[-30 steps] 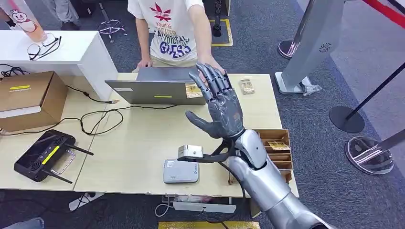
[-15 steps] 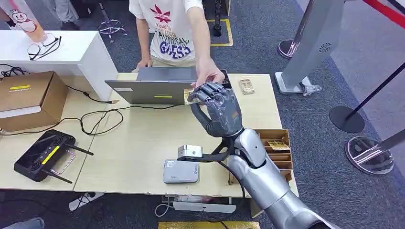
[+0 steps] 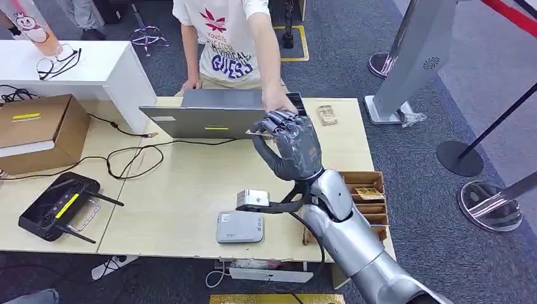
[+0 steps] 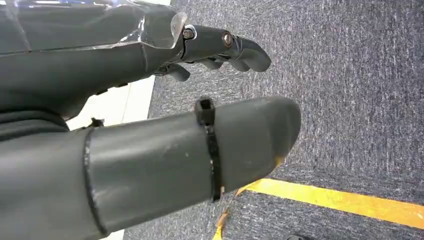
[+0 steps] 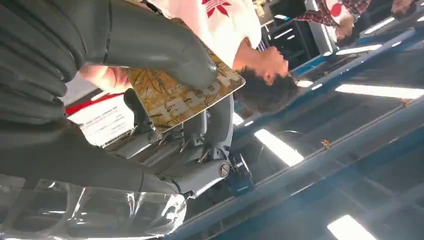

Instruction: Pass the card to the sensor for recognition and then transmit it.

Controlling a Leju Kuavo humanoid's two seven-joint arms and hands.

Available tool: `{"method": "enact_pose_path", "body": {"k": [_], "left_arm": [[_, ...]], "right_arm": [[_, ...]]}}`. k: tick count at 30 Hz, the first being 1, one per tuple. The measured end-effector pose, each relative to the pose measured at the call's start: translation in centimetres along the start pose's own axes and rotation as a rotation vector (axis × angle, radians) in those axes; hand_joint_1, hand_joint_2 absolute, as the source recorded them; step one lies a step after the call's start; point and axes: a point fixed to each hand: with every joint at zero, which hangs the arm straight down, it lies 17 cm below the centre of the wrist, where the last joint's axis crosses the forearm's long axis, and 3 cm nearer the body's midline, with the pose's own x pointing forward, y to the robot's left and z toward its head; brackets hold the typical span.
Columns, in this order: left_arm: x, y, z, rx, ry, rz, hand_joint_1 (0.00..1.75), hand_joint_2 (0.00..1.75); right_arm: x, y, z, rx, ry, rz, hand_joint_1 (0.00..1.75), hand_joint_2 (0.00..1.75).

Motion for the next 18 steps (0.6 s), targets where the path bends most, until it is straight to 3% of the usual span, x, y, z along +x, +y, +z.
{"method": "enact_pose_path", "body": {"k": [9,12,14,18], "left_arm": [[0.0,0.1,0.0,0.0,0.0,0.004,0.0,0.0],[0.0,0.0,0.0,-0.001,-0.001,0.004,0.0,0.0],[0.1,0.0,0.0,-0.003,-0.001,0.004,0.0,0.0],[0.1,0.1,-0.1,-0.004,-0.001,0.004,0.0,0.0]], "right_arm": [[-0.1,0.8,0.2,0.037,0.04,-0.208,1.41,1.75],[0.0,1.0,0.1,0.052,0.058,-0.327,1.38,1.75],[0.2,1.1,0.2,0.061,0.073,-0.446,1.47,1.75],[0.5,0.7,0.3,0.059,0.093,-0.641,1.47,1.75]]}}
